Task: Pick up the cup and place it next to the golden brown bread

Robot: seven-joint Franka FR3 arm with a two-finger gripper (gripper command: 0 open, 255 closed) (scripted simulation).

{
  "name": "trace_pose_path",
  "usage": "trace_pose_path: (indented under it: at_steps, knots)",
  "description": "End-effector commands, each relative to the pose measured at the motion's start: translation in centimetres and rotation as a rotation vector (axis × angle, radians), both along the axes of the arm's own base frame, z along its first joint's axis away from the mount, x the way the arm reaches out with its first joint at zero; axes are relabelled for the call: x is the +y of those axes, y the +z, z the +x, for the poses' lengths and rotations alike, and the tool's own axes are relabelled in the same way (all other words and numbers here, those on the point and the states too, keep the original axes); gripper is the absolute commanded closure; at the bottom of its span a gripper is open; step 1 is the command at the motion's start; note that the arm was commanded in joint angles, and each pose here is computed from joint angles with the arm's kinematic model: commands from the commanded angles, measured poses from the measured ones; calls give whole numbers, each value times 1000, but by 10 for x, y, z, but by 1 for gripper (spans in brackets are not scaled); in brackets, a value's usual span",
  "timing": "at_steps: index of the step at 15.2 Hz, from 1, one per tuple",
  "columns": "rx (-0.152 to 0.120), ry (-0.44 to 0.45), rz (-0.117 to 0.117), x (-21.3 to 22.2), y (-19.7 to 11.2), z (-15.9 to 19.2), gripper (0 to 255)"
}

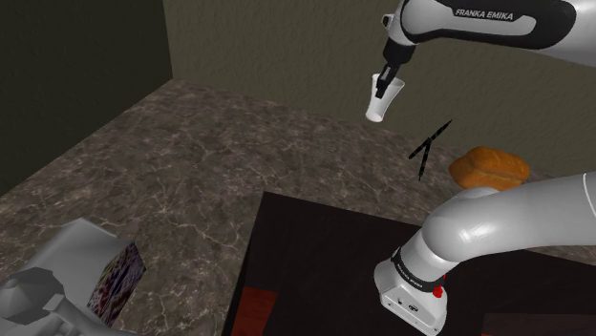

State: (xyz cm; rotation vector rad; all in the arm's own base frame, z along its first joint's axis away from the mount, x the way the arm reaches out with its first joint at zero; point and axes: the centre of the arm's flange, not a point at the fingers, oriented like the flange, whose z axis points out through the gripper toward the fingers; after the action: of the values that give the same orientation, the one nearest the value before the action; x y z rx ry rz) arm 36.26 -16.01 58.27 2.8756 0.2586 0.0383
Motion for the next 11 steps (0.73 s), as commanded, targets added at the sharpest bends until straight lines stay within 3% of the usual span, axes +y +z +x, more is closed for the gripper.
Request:
trace_pose_path:
  at_steps: [1, 3, 11]
  knots:
    - [0, 0, 0, 0, 11, 1, 255]
    - [0, 0, 0, 0, 20, 1, 255]
    - [0, 0, 0, -90, 20, -55, 255]
